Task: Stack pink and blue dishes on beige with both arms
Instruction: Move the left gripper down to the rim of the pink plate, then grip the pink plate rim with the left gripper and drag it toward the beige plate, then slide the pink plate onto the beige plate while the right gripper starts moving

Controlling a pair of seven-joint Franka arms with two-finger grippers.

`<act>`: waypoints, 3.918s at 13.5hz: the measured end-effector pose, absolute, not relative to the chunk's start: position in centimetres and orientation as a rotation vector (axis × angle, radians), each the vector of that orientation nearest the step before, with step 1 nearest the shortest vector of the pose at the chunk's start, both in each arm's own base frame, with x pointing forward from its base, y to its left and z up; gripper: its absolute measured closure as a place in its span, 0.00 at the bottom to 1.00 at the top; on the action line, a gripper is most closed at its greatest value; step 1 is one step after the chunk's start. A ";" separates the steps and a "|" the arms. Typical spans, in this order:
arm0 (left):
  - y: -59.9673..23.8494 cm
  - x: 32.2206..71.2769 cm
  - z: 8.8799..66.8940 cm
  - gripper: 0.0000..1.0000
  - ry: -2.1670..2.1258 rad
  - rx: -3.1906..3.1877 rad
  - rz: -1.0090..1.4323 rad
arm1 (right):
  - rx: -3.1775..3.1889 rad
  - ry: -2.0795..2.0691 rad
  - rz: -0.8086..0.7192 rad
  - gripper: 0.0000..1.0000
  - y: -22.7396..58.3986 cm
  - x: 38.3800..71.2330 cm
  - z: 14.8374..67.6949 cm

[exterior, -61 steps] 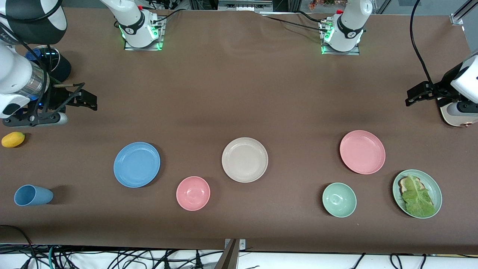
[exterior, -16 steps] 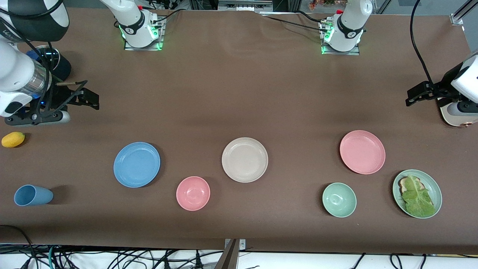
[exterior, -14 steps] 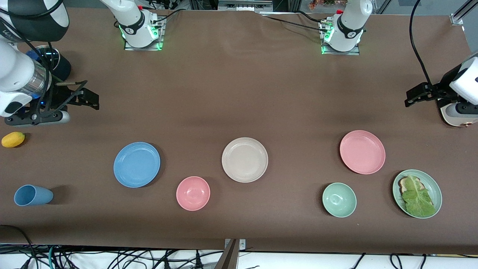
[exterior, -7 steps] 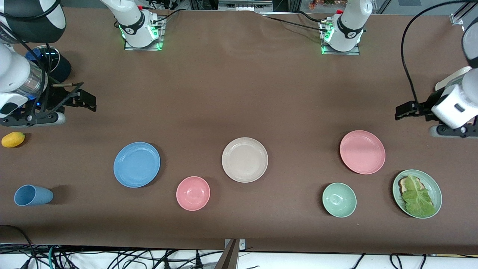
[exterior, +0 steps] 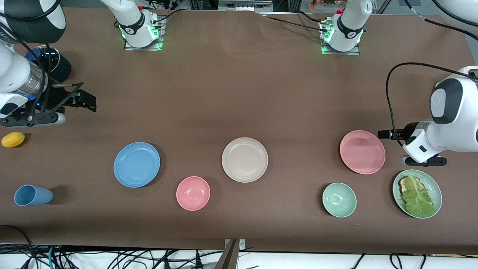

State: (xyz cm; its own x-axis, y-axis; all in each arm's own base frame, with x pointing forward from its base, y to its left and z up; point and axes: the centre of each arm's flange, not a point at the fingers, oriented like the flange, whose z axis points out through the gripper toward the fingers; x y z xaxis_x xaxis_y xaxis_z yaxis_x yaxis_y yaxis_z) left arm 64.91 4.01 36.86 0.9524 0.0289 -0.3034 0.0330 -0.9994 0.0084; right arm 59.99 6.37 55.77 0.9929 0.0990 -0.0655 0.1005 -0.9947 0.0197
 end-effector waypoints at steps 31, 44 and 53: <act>9.3 65.9 21.5 0.94 0.062 3.067 -0.377 | 3.113 0.156 -0.100 0.00 6.4 60.0 55.7; -3.0 65.2 31.1 0.94 0.229 2.900 -0.468 | 3.120 0.089 -0.039 0.00 3.8 60.8 56.0; -24.7 65.6 29.9 0.94 0.414 2.873 -0.359 | 3.124 0.036 -0.029 0.00 1.7 61.7 54.9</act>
State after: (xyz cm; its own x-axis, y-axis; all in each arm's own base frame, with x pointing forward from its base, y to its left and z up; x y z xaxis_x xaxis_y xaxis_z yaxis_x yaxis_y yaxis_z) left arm 65.56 -24.66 29.94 0.9305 0.2487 -0.2688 0.3015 -0.9369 0.1769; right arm 61.67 1.75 54.93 0.9996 0.0232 -0.0185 0.0235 -0.9996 0.0167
